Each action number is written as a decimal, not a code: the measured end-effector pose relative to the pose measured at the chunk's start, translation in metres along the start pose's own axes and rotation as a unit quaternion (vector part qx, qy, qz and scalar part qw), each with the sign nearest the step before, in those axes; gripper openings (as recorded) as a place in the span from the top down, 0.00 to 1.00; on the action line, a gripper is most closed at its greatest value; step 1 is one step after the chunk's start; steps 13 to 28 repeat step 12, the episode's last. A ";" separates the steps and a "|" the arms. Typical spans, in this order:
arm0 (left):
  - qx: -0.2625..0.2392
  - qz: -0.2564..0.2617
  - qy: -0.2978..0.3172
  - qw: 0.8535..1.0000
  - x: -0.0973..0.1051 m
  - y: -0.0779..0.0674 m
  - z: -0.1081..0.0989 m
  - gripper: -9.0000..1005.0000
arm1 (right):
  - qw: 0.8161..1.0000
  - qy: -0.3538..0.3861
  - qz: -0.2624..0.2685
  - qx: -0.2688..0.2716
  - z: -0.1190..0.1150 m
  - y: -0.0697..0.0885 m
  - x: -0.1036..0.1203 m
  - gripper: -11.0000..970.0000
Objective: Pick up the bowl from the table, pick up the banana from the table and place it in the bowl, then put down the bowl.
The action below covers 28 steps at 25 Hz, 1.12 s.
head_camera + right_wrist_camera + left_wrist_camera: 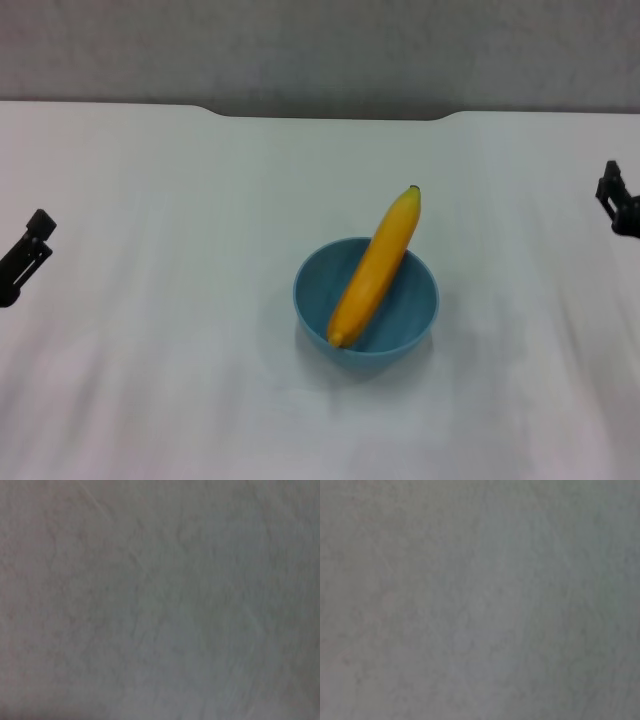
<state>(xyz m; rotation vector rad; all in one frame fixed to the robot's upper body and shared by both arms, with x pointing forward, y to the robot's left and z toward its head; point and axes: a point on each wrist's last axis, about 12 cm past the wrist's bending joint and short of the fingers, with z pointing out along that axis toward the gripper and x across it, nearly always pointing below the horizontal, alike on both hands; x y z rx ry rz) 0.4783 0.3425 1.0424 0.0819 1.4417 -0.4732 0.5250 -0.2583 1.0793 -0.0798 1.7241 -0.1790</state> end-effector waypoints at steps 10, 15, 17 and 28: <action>-0.018 0.044 0.052 0.998 0.021 -0.003 -0.004 0.11 | 0.995 0.005 -0.075 -0.060 -0.013 0.033 0.039 0.22; -0.017 0.043 0.062 0.997 0.025 -0.005 -0.004 0.11 | 0.994 0.030 -0.076 -0.077 -0.012 0.035 0.049 0.22; -0.017 0.043 0.062 0.997 0.025 -0.005 -0.004 0.11 | 0.994 0.030 -0.076 -0.077 -0.012 0.035 0.049 0.22; -0.017 0.043 0.062 0.997 0.025 -0.005 -0.004 0.11 | 0.994 0.030 -0.076 -0.077 -0.012 0.035 0.049 0.22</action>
